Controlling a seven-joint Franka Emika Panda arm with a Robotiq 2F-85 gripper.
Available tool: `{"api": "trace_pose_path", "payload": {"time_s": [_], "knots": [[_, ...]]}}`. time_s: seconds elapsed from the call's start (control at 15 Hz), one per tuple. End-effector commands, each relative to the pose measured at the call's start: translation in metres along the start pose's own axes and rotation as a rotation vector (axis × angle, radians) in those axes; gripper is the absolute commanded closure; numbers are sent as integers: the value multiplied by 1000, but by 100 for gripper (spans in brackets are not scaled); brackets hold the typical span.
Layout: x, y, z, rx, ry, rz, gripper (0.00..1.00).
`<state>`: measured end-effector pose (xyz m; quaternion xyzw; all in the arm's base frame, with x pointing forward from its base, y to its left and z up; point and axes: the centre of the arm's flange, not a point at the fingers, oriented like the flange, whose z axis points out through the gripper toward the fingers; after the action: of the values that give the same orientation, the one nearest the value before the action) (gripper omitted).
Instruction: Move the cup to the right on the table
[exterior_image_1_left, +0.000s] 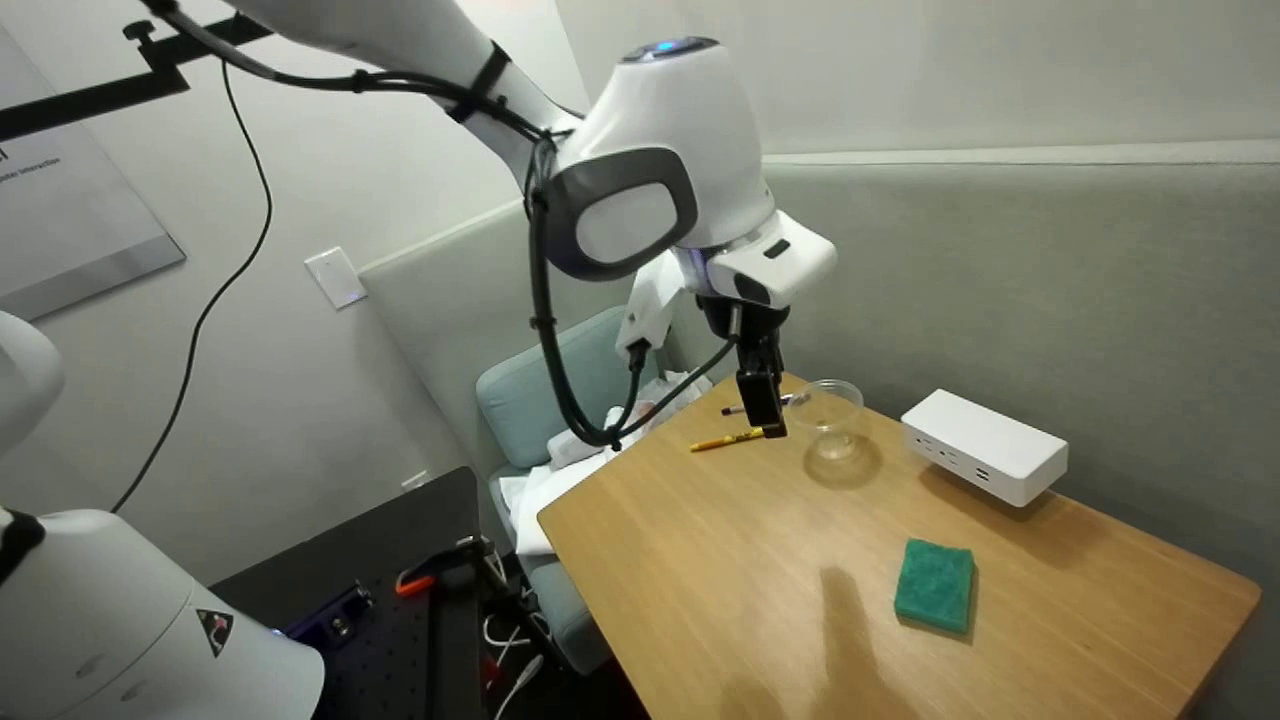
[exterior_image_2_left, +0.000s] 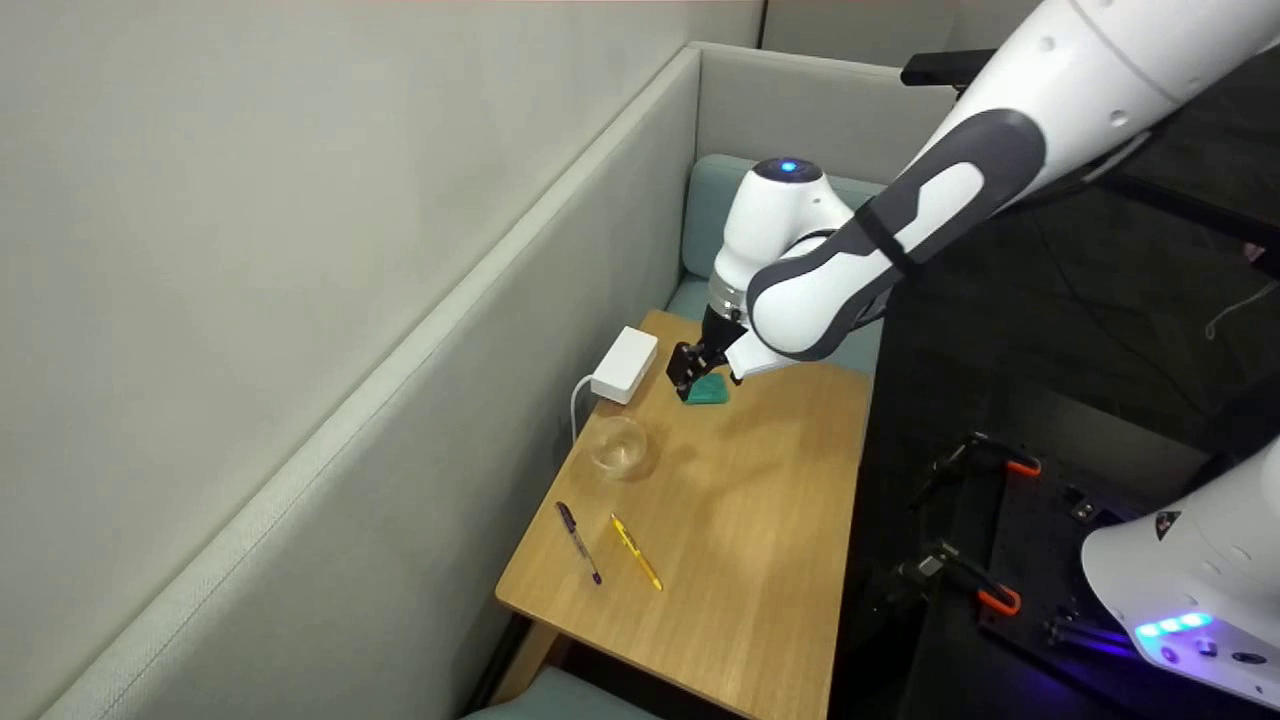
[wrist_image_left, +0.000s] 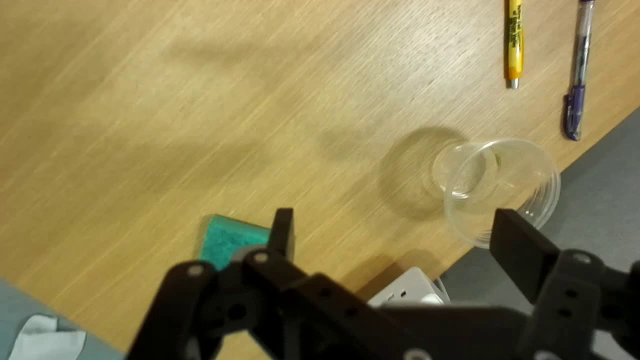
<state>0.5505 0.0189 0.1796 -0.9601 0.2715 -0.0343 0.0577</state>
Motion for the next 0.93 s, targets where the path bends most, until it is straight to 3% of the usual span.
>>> {"api": "trace_pose_path", "payload": {"time_s": [0.0, 0.67, 0.73, 0.87], "knots": [[33, -24, 49, -6, -36, 7, 0], [55, -73, 127, -56, -71, 8, 0], [55, -77, 131, -58, -70, 4, 25], [55, -84, 137, -64, -74, -1, 32]]}}
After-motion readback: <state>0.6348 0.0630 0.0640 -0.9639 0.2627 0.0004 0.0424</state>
